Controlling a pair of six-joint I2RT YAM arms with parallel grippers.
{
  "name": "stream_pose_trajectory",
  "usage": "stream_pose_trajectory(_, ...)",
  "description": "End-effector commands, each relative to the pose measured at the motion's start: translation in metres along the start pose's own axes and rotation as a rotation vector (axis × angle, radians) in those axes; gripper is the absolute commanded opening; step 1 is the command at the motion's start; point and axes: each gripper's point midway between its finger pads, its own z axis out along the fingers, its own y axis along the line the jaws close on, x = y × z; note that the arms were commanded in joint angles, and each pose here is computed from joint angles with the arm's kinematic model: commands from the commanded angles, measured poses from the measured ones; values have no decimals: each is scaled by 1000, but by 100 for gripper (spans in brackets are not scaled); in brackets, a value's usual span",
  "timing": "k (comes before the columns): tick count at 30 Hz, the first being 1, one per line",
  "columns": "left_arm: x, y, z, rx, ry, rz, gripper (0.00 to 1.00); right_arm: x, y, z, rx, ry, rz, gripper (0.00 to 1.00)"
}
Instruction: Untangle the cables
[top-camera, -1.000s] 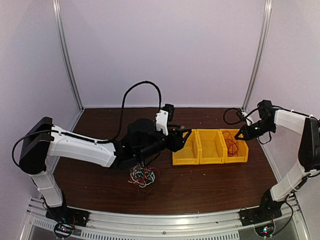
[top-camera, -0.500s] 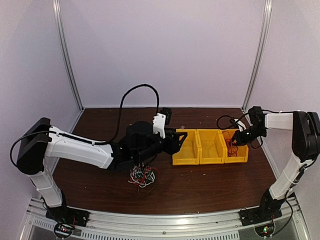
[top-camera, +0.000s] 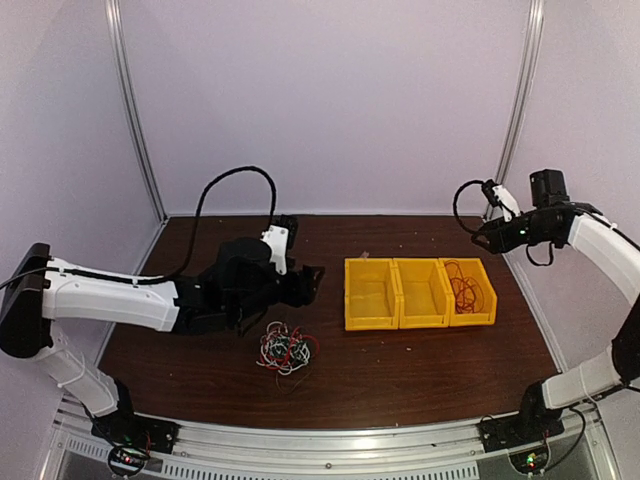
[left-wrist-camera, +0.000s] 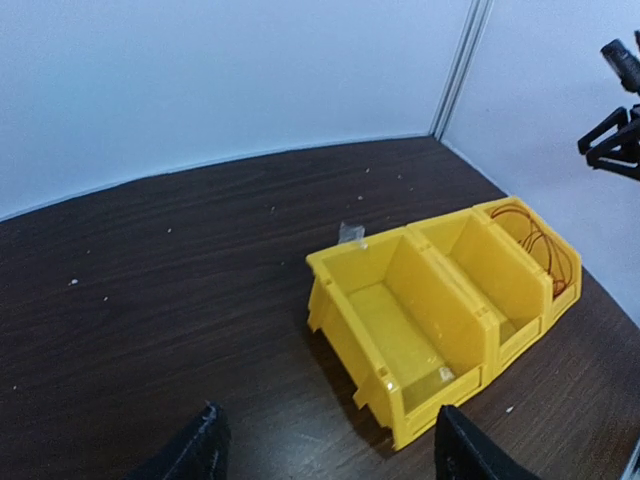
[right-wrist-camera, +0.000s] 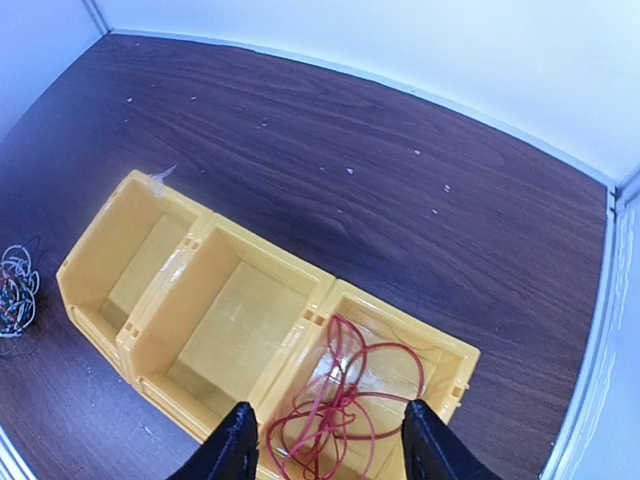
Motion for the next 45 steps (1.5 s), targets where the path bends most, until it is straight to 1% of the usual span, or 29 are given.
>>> stream_pose_trajectory(1, 33, 27, -25, -29, 116, 31, 72, -5, 73, 1, -199, 2, -195, 48)
stream_pose_trajectory(5, 60, 12, -42, 136, 211, 30, 74, 13, 145, 28, -386, 60, -323, 43)
stream_pose_trajectory(7, 71, 8, -45, 171, 249, 8, 74, 24, 180, 43, -464, 95, -396, 40)
stream_pose_trajectory(9, 80, 12, -45, 156, 271, -29, 73, 34, 216, 56, -541, 118, -460, 39)
stream_pose_trajectory(12, 89, 25, -43, 99, 258, -111, 73, 45, 256, 73, -646, 137, -489, 37)
stream_pose_trajectory(15, 93, 33, -43, 66, 239, -174, 67, 60, 289, 82, -772, 155, -514, 37)
stream_pose_trajectory(17, 94, 35, -45, 64, 227, -193, 65, 67, 307, 88, -812, 149, -539, 39)
stream_pose_trajectory(22, 103, 40, -51, 66, 235, -225, 63, 76, 353, 105, -871, 167, -588, 42)
stream_pose_trajectory(25, 110, 45, -54, 58, 243, -243, 62, 79, 369, 120, -872, 189, -588, 42)
stream_pose_trajectory(30, 115, 52, -58, 40, 241, -268, 62, 83, 378, 140, -887, 218, -558, 42)
stream_pose_trajectory(34, 116, 54, -60, 42, 236, -270, 62, 86, 383, 146, -890, 229, -561, 42)
stream_pose_trajectory(40, 117, 55, -60, 41, 231, -274, 62, 91, 386, 152, -899, 248, -556, 38)
stream_pose_trajectory(42, 118, 55, -59, 40, 231, -273, 62, 94, 386, 152, -909, 258, -559, 35)
stream_pose_trajectory(45, 117, 54, -58, 43, 230, -272, 62, 98, 388, 153, -923, 273, -560, 22)
